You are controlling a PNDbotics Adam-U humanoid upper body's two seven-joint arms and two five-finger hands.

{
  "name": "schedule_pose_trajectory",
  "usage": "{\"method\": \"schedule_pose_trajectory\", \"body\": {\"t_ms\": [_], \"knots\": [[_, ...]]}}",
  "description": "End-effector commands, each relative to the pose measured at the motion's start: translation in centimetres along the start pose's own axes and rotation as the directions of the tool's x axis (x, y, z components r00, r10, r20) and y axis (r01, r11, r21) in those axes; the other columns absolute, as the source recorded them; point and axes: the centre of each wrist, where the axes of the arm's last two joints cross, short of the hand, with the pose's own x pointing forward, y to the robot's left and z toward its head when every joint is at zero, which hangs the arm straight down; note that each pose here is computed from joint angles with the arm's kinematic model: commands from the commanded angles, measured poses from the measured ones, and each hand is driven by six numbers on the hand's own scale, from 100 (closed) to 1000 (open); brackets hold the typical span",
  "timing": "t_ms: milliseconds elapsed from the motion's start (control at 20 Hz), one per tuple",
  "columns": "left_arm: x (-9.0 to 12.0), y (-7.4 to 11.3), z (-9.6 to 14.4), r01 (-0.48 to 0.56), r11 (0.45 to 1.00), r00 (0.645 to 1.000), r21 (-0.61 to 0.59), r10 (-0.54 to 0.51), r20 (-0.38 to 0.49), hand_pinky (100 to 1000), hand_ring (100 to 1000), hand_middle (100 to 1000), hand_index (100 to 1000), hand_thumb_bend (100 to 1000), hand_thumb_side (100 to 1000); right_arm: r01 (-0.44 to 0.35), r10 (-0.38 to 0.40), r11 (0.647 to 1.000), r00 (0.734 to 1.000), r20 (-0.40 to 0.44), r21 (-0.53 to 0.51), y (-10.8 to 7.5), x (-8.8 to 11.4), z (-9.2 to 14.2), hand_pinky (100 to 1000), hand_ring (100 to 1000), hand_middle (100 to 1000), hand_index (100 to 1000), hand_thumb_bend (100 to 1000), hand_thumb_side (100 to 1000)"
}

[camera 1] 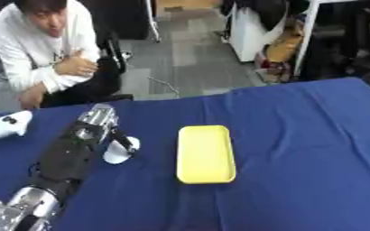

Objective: Pick up objects on the table and place them in the box.

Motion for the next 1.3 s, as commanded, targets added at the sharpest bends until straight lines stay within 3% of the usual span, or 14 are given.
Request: {"method": "schedule_pose_trajectory", "body": {"t_ms": [50, 1300], "knots": [[-1.1, 1.2, 0.7, -0.018, 0.999, 1.000, 0.031, 0.019, -0.023, 584, 233, 230, 809, 627, 790, -0.010, 0.011, 1.000, 0.999, 0.039, -0.008, -0.5, 0.7, -0.7, 372, 587, 642, 827, 100, 869], [-1.3, 0.1, -0.2, -0.123, 0.992, 0.992, -0.015, 0.123, 0.010, 542, 205, 196, 792, 569, 780, -0.010, 0.010, 1.000, 0.999, 0.039, -0.009, -0.5, 0.7, -0.7, 372, 587, 642, 827, 100, 869]]}}
